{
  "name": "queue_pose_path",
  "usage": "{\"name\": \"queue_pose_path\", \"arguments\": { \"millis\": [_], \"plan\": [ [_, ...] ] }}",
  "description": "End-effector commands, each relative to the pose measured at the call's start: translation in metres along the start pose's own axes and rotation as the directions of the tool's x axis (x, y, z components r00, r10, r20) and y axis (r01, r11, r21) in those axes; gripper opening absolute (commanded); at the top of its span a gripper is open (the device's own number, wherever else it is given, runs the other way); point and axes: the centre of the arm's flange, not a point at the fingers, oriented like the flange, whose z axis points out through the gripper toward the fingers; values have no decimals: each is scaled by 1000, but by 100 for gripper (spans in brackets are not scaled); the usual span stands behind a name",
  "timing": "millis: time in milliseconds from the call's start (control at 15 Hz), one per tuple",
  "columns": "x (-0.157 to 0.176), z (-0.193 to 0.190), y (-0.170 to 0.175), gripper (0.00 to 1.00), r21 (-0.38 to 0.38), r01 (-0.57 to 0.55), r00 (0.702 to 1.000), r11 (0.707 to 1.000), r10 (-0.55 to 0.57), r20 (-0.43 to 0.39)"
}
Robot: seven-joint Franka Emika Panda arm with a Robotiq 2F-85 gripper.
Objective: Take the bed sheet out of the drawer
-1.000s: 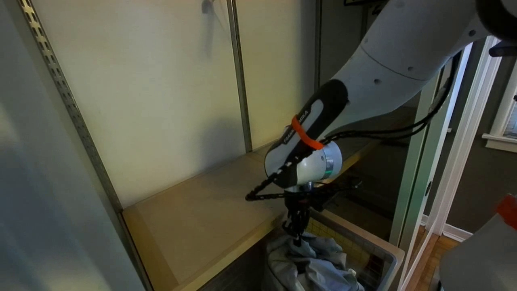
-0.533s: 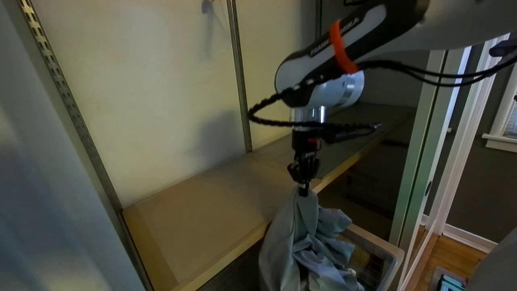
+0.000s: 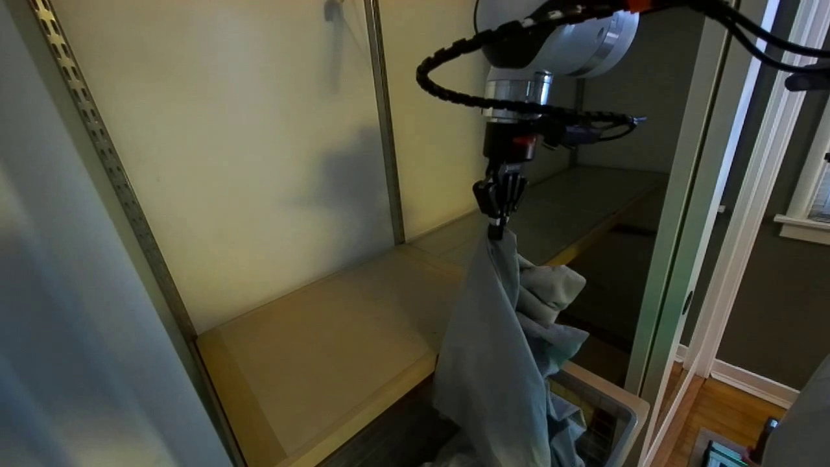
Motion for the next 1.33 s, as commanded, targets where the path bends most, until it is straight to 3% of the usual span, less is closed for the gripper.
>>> {"name": "queue_pose_path", "arguments": {
  "millis": [0,200,400,533,733,933,1267],
  "plan": [
    [1,2,0,1,1,0,1000,1000,0,5],
    [21,-8,0,0,-11,19,999,1000,-20,-44],
    [65,-42,-6,0,-79,54,981,995,-68,-180],
    [94,-69,-10,0,-119,70,951,990,-102,-291],
    [125,-109,-25,0,-197,91,865,976,-175,-470],
    [151,-145,-37,0,-266,80,753,961,-233,-615],
    [180,-176,-56,0,-382,23,518,924,-338,-786]
  ]
}}
